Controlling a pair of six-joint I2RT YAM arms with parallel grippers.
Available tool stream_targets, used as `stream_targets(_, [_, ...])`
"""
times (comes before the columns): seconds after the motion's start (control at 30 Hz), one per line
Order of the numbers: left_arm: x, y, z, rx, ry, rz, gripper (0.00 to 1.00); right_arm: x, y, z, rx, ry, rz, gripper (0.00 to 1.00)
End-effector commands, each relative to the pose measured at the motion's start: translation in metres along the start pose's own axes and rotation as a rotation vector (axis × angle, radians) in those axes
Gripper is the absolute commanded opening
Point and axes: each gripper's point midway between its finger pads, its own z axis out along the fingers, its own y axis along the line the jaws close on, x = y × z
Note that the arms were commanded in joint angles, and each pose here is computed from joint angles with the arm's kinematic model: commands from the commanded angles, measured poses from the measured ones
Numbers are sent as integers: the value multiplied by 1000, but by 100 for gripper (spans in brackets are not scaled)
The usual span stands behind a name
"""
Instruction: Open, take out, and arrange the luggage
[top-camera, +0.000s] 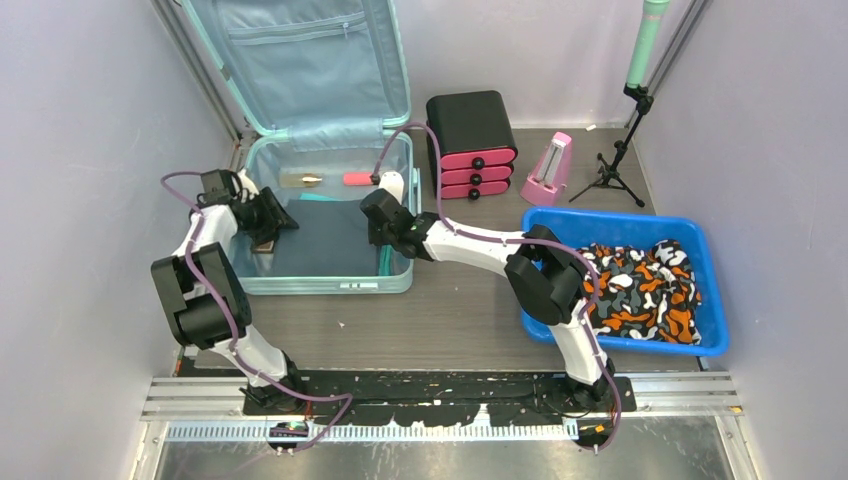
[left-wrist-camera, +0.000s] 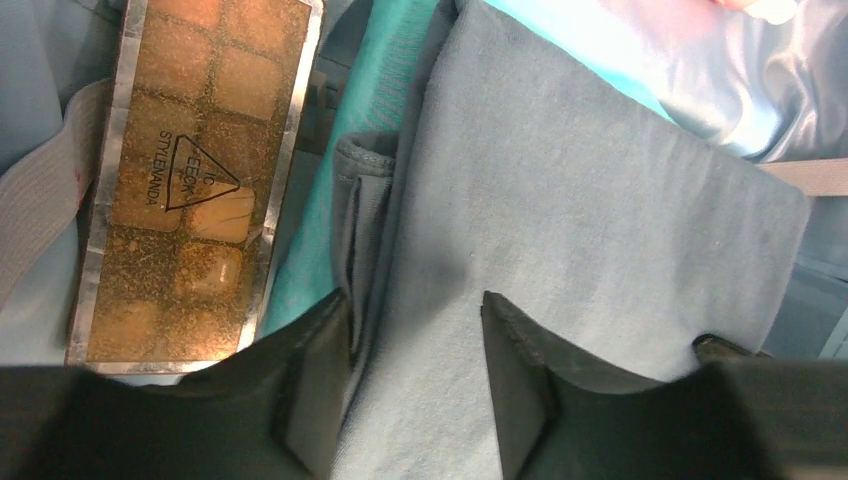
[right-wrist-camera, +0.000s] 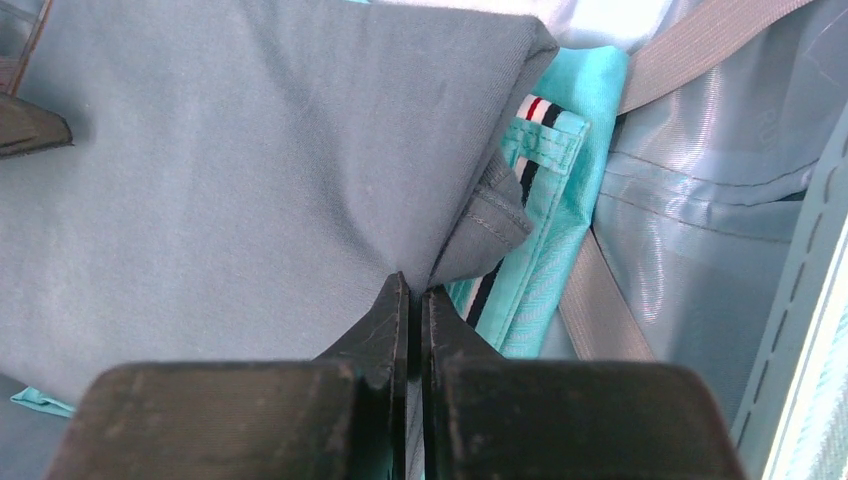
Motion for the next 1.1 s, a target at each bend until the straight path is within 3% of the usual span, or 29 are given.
stream_targets(0.0, [-27,-21,-22,54,-96,45,47,-47,5,-22,-22,-123,32,0])
stream_targets(0.3, [-33,-31,-29,75,-84,15,0,-48,10,-24,-53,-118,5,0])
stream_targets(0.87, [-51,-67,-80,23,-227,53,0,-90,27,-50,-140,-209,10,0])
stream_targets(1.07, [-54,-90,-97,3,-268,129,0,-105,25,-64,-162,-233,12,0])
